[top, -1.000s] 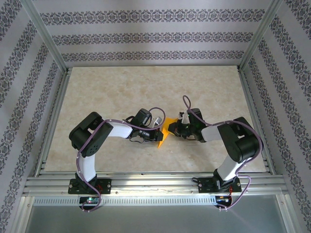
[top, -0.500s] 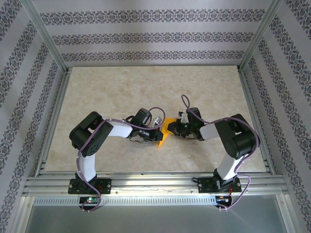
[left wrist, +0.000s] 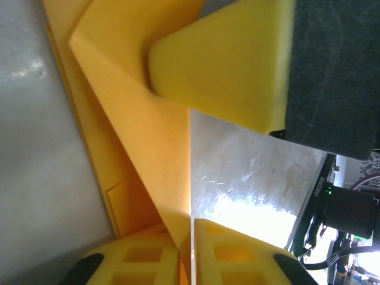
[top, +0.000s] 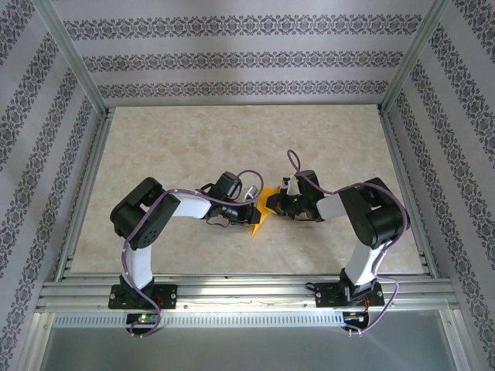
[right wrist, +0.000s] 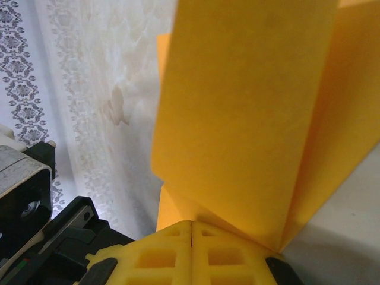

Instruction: Fold a paper plane with a square sheet of paper (pick it up from the middle)

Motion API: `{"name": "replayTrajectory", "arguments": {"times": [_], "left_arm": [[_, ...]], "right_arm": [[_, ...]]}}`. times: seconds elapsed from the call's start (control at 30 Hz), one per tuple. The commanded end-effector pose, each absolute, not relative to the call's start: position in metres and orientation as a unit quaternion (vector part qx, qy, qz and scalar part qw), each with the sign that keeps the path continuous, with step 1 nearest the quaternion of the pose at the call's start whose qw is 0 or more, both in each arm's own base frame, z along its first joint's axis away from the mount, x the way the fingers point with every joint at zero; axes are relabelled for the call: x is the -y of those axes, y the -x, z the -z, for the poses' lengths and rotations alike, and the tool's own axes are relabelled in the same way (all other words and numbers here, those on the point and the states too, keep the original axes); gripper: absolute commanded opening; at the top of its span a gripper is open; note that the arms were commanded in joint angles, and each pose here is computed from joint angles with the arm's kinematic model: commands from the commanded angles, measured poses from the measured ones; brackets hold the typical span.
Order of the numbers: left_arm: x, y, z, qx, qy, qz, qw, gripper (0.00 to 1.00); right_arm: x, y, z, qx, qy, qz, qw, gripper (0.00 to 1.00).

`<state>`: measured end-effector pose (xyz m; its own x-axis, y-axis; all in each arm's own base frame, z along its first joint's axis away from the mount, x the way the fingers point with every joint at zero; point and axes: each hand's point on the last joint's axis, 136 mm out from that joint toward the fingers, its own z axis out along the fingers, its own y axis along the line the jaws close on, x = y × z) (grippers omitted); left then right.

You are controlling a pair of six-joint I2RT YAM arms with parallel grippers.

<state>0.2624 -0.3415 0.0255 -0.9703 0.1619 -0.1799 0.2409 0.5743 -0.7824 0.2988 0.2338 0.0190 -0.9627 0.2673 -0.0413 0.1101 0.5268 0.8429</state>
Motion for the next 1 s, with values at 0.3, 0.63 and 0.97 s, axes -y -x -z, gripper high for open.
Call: {"name": "replayTrajectory", "arguments": {"times": [0.3,0.63,0.97], "left_arm": [[0.34,-0.255,-0.035,-0.889,-0.109,0.442,0.042,0.21],[0.335,-0.249,-0.038,-0.888,-0.103,0.447,0.042,0.08],[0.331,-0.226,-0.015,-0.885,-0.109,0.453,-0.013,0.0]], "right_arm": [[-0.218,-0.286,0.019,-0.898,-0.132,-0.416,0.054,0.04],[-0.214,-0.281,0.024,-0.907,-0.131,-0.397,0.044,0.03],[-0.203,-0.274,0.033,-0.935,-0.118,-0.334,0.027,0.02]]}}
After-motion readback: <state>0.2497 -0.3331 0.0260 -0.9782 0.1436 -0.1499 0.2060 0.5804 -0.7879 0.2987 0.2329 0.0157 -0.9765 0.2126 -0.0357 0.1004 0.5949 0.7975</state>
